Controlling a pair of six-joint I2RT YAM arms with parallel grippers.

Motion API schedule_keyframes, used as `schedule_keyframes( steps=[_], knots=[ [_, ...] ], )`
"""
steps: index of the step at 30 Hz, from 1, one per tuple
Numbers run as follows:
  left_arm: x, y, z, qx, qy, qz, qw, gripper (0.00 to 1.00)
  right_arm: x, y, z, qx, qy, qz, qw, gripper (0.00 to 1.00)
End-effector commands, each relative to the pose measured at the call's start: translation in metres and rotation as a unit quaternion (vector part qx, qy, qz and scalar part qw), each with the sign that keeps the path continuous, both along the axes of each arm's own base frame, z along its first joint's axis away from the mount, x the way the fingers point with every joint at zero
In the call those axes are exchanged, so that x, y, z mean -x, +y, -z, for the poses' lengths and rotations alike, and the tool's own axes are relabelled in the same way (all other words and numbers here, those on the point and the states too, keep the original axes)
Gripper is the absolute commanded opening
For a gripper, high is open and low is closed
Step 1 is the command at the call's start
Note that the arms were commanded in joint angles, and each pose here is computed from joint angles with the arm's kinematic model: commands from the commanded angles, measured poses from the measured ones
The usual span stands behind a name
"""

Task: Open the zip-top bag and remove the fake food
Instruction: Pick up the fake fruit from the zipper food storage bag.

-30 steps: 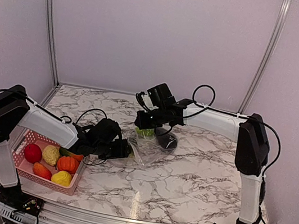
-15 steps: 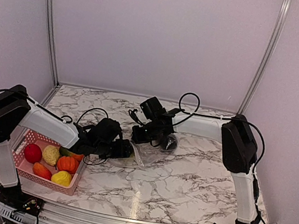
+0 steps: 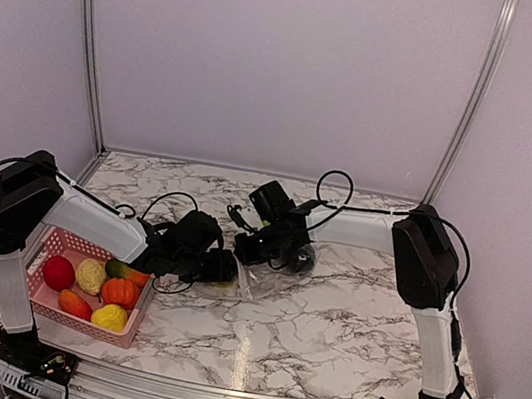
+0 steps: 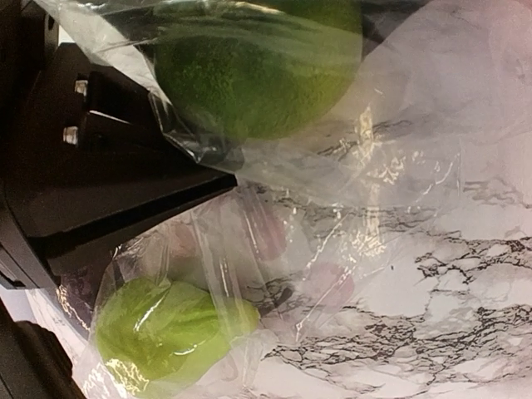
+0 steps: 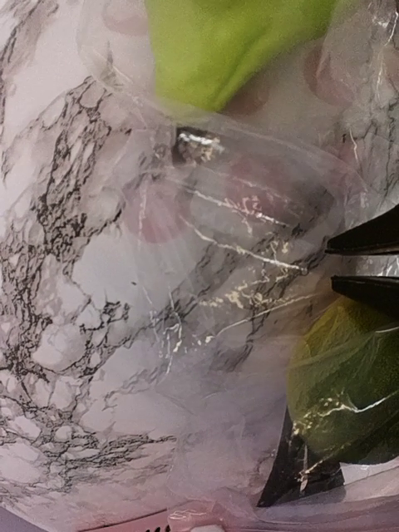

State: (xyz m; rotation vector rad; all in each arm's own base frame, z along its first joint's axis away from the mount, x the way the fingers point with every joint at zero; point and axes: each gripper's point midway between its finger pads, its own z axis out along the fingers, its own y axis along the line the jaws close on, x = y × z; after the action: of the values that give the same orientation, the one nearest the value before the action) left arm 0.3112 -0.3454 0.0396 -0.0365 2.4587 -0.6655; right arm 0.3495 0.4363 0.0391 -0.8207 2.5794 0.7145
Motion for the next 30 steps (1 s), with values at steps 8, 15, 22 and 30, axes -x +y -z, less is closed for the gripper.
schedule_keyframes(
  steps=[8, 15, 22, 30],
  knots=[
    [0.005, 0.004, -0.033, -0.011, -0.025, 0.015, 1.0, 0.53, -0.025, -0.017, -0.024, -0.012, -0.035, 0.063, 0.997, 0.11],
    [0.025, 0.01, -0.042, -0.015, -0.007, 0.044, 0.999, 0.52, -0.038, -0.027, -0.024, -0.017, -0.042, 0.093, 0.995, 0.12],
    [0.048, 0.016, -0.05, 0.0, 0.019, 0.064, 0.998, 0.52, -0.045, -0.028, -0.027, -0.023, -0.055, 0.104, 0.993, 0.12],
    [0.074, 0.04, -0.055, -0.007, 0.049, 0.062, 0.997, 0.52, -0.049, -0.03, -0.028, -0.023, -0.062, 0.107, 0.992, 0.13]
  ],
)
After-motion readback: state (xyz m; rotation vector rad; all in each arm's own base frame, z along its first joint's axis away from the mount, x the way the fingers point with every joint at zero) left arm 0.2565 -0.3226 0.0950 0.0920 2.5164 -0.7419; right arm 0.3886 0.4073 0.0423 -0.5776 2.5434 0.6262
